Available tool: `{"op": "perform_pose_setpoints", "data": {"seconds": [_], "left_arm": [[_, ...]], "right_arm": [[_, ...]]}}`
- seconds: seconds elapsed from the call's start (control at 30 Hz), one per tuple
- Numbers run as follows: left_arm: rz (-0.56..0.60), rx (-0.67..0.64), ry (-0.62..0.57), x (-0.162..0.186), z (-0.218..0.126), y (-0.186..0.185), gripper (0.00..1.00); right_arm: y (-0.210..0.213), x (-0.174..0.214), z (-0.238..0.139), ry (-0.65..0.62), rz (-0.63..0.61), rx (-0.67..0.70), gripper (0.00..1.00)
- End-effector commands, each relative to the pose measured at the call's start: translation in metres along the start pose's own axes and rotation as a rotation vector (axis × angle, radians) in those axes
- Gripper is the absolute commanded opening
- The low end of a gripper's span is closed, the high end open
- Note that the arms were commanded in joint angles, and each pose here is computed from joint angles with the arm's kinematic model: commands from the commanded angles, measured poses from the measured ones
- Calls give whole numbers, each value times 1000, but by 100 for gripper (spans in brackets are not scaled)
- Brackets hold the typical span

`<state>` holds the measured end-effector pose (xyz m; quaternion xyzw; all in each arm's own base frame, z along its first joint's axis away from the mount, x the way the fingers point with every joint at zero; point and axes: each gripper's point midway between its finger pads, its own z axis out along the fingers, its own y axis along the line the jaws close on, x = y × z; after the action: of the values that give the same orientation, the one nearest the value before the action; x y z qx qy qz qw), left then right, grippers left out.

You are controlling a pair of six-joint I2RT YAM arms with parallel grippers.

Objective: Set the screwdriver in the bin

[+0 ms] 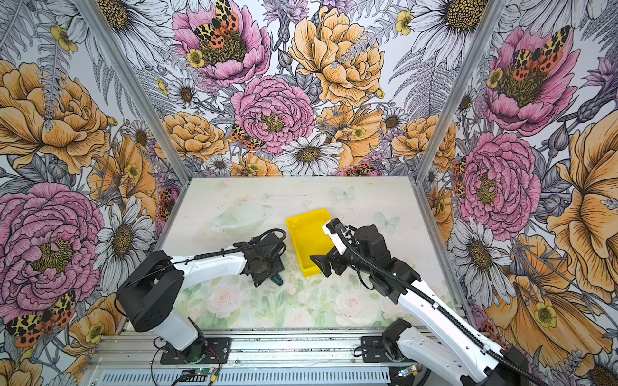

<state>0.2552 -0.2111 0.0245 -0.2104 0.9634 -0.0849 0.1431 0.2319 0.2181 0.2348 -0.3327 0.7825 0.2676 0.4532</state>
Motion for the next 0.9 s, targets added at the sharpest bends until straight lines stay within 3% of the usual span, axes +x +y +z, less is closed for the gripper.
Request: {"op": "perform_pose_setpoints", "data": {"seconds": [0.0, 0.5, 0.87], "left_arm": [[-5, -57, 64, 22, 24, 15, 62], [-1, -9, 2, -5, -5, 8, 20], [5, 65, -61, -30, -38, 0, 9]], "right_arm": [[-4, -21, -8, -47, -9, 43, 99], [-19, -23, -6, -40, -13, 123, 99], [-24, -31, -14, -68, -5, 166, 100]]}}
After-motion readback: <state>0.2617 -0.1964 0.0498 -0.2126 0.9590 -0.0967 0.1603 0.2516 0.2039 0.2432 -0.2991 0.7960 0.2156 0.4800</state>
